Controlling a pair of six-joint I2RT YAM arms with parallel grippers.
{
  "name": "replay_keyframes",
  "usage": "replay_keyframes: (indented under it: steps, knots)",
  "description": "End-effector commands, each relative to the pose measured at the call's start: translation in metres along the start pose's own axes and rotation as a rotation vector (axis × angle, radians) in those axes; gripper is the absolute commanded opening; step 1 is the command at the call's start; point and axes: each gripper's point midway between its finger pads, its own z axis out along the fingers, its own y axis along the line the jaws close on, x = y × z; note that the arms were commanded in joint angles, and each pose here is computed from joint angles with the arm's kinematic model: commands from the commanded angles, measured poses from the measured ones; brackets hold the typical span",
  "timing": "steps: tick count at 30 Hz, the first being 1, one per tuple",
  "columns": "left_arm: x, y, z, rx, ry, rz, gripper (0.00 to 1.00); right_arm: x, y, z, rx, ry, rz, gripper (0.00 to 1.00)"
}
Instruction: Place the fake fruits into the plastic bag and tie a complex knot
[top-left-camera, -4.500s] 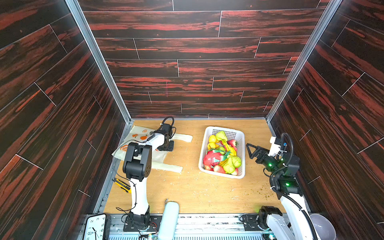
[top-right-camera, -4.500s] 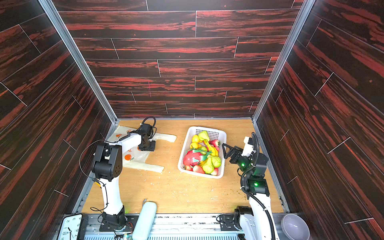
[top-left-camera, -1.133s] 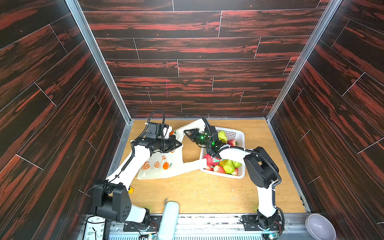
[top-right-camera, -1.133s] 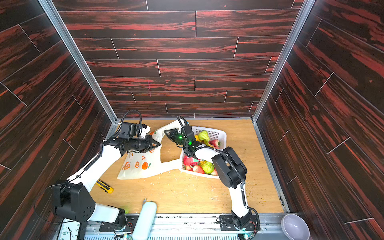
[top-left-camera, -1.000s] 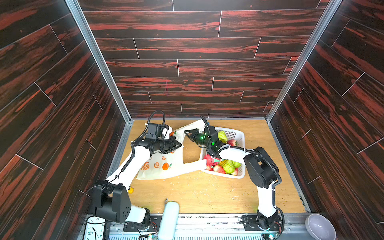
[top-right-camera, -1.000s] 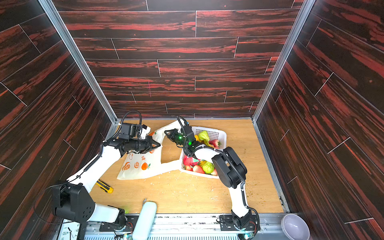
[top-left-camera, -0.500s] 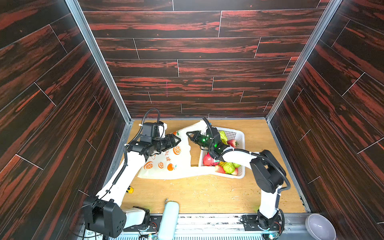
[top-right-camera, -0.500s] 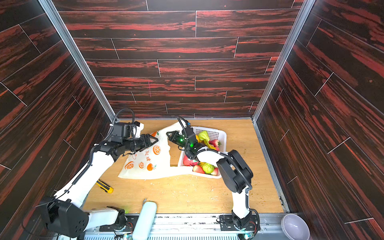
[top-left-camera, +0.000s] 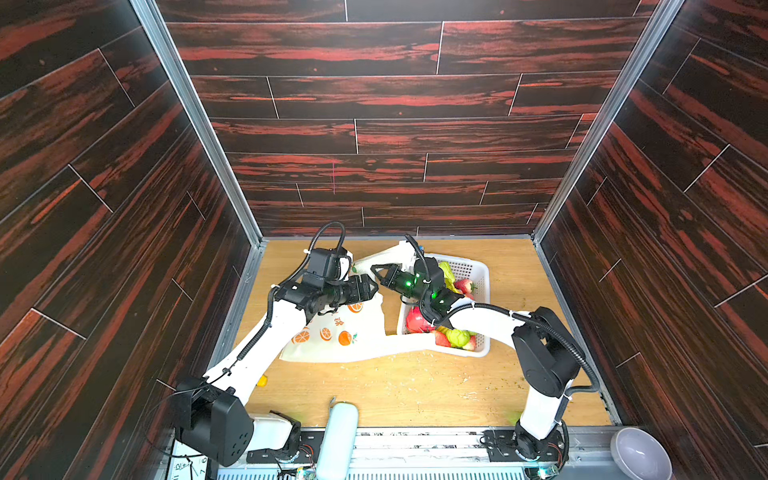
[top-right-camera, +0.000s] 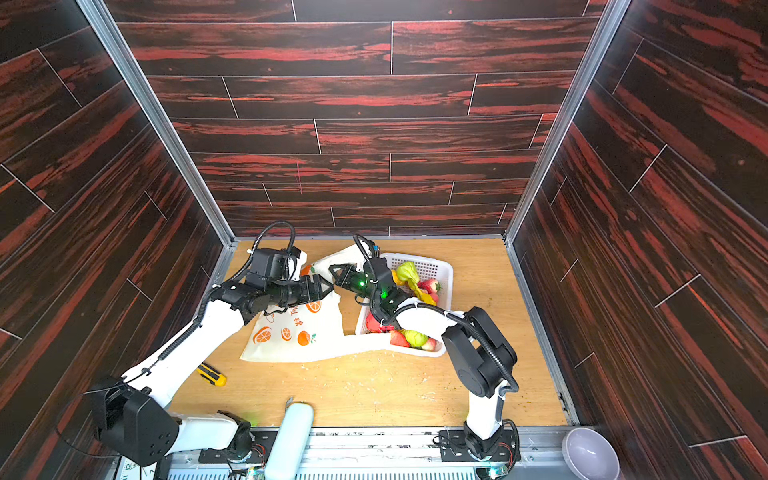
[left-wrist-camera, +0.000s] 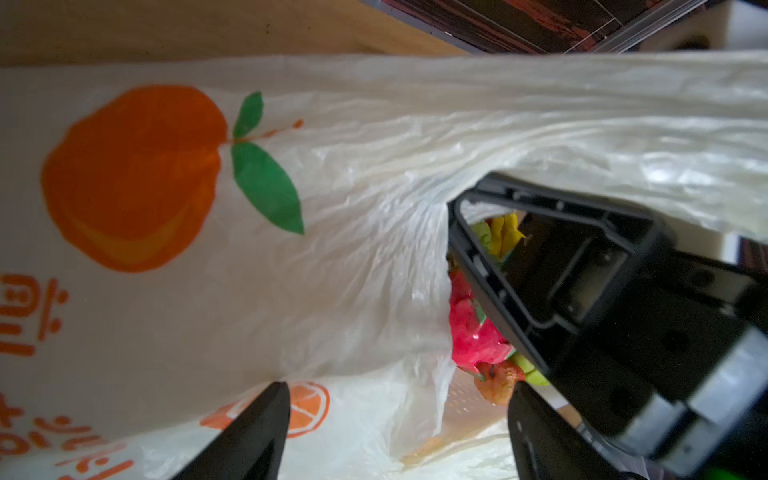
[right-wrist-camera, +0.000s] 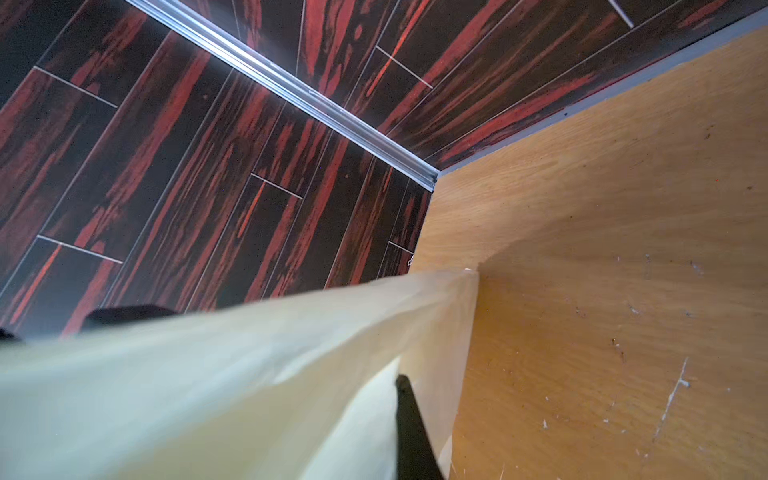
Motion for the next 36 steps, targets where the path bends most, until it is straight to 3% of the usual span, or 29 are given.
replay_keyframes:
  steps: [1, 10, 14, 19, 22, 26, 30, 36]
  knots:
    - [-0.012, 0.010, -0.004, -0.089, -0.041, 0.029, 0.84, -0.012, 0.029, -0.013, -0.048, -0.039, -0.019, 0.00]
    - [-0.005, 0.036, 0.003, -0.205, -0.016, 0.035, 0.68, -0.012, 0.035, -0.020, -0.053, -0.039, -0.026, 0.00]
    - [-0.002, 0.039, 0.005, -0.211, -0.011, 0.028, 0.66, -0.012, 0.034, -0.024, -0.042, -0.043, -0.029, 0.00]
    - [0.000, -0.003, -0.008, -0.005, 0.004, 0.014, 0.71, -0.010, 0.033, -0.024, -0.035, -0.036, -0.033, 0.00]
    - [0.012, -0.017, -0.021, 0.054, 0.013, 0.031, 0.75, -0.012, 0.035, -0.025, -0.039, -0.039, -0.035, 0.00]
    - [0.045, -0.019, -0.021, 0.032, 0.051, 0.077, 0.79, -0.015, 0.037, -0.027, -0.033, -0.048, -0.048, 0.00]
    - [0.075, -0.006, -0.013, -0.073, 0.076, 0.080, 0.81, -0.014, 0.032, -0.027, -0.015, -0.048, -0.043, 0.00]
    - [0.084, 0.002, 0.000, -0.151, 0.039, 0.087, 0.84, -0.012, 0.030, -0.026, -0.013, -0.042, -0.026, 0.00]
